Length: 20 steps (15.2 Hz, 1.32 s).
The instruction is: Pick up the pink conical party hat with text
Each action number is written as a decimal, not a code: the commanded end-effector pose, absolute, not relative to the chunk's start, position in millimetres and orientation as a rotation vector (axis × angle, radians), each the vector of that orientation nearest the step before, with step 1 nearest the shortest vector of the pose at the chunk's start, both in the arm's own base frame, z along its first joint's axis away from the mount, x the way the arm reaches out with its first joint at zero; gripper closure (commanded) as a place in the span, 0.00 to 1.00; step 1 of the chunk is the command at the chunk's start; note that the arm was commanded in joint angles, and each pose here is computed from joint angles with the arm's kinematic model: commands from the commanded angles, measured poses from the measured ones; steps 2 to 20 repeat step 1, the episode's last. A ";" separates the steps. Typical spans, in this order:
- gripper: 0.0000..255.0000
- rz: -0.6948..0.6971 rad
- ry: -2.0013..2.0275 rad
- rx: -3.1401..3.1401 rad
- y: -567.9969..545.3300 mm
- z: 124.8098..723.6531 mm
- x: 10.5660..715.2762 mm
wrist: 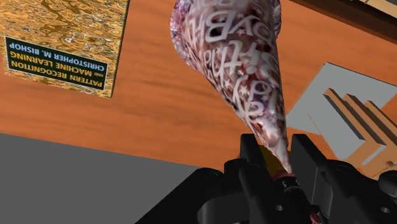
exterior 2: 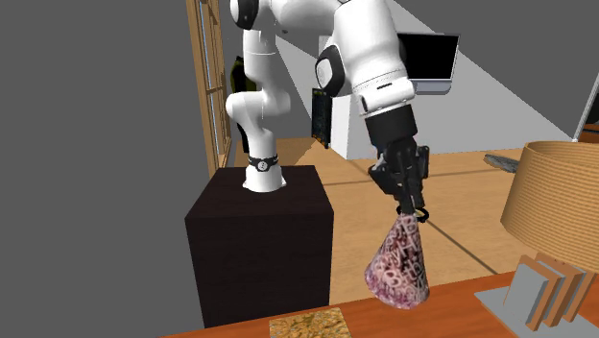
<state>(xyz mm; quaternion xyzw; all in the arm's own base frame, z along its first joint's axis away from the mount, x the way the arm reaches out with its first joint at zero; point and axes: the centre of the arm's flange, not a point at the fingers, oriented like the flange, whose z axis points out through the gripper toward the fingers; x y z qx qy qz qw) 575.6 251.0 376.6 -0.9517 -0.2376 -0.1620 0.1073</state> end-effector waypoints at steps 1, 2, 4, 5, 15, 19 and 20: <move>1.00 -0.477 -0.699 -2.802 250.9 380.1 575.5; 1.00 -0.477 -0.699 -2.802 250.9 380.1 575.5; 1.00 -0.477 -0.699 -2.802 250.9 380.1 575.5; 1.00 -0.477 -0.699 -2.802 250.9 380.1 575.5; 1.00 -0.477 -0.699 -2.802 250.9 380.1 575.5; 1.00 -0.477 -0.699 -2.802 250.9 380.1 575.5; 1.00 -0.477 -0.699 -2.802 250.9 380.1 575.5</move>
